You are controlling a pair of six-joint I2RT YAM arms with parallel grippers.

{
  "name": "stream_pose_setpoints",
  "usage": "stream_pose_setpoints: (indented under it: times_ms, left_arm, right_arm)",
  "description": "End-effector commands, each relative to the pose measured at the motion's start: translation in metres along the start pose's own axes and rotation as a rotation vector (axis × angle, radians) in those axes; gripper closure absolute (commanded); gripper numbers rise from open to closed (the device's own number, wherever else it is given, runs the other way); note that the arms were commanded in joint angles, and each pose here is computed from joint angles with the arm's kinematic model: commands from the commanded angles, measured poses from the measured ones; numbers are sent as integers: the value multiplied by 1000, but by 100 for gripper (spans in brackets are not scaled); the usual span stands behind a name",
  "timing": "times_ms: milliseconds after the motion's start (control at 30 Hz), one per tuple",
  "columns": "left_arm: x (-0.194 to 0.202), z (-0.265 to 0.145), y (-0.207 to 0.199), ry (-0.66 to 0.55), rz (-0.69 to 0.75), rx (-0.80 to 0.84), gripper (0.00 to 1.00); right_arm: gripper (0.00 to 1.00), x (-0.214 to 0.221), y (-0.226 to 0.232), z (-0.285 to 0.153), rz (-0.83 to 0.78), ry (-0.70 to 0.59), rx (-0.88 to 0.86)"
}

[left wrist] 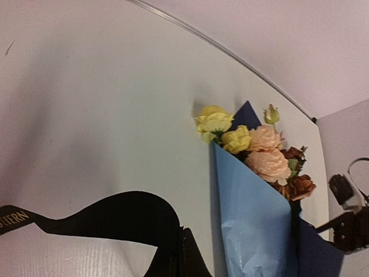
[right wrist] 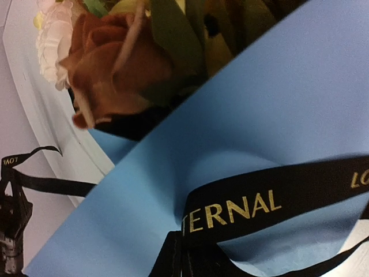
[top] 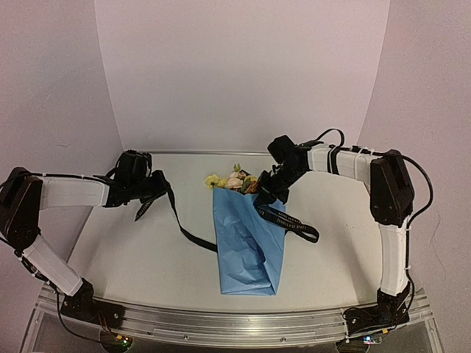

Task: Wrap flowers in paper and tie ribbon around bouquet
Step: Place the ribbon on the folded bouquet.

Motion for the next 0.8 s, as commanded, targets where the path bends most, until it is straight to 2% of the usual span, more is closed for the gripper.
stream_pose_setpoints:
  times_ms: [0,100,200,367,433,533,633,767]
  left_arm:
    - [-24,-13,-78,-76,252,327,100]
    - [-12,-17,-121,-60,396,447,100]
    - [-1,-11,-145,20,453,551,100]
    - [17,3,-144,93,432,548,100]
    - [23,10,-143,136,428,555,100]
    - [34,13,-153,197,461,618,100]
    - [44,6,-168,198,518,660,100]
    - [46,-2,-176,186,519,685,100]
  right_arm:
    - [100,-16,28,12,27,26,-135]
    - [100,-22,32,27,58,45,-153]
    - [100,-24,29,37,66,46,-146]
    - [100,-19,27,28,27,49,-147]
    - [100,-11,20,17,-4,47,-92]
    - [100,-6,16,8,-38,38,-60]
    - [100,-7,14,15,-21,58,-58]
    - [100,-7,12,21,-15,68,-54]
Point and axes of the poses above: each gripper's point midway between its finger pads, its own z axis out along the fingers, its own y axis along the line the jaws close on, x = y × z, the point moved 10 cm from there along -z, back along the fingers, and after that the axes turned 2 degrees about z, right-handed, at the moved point
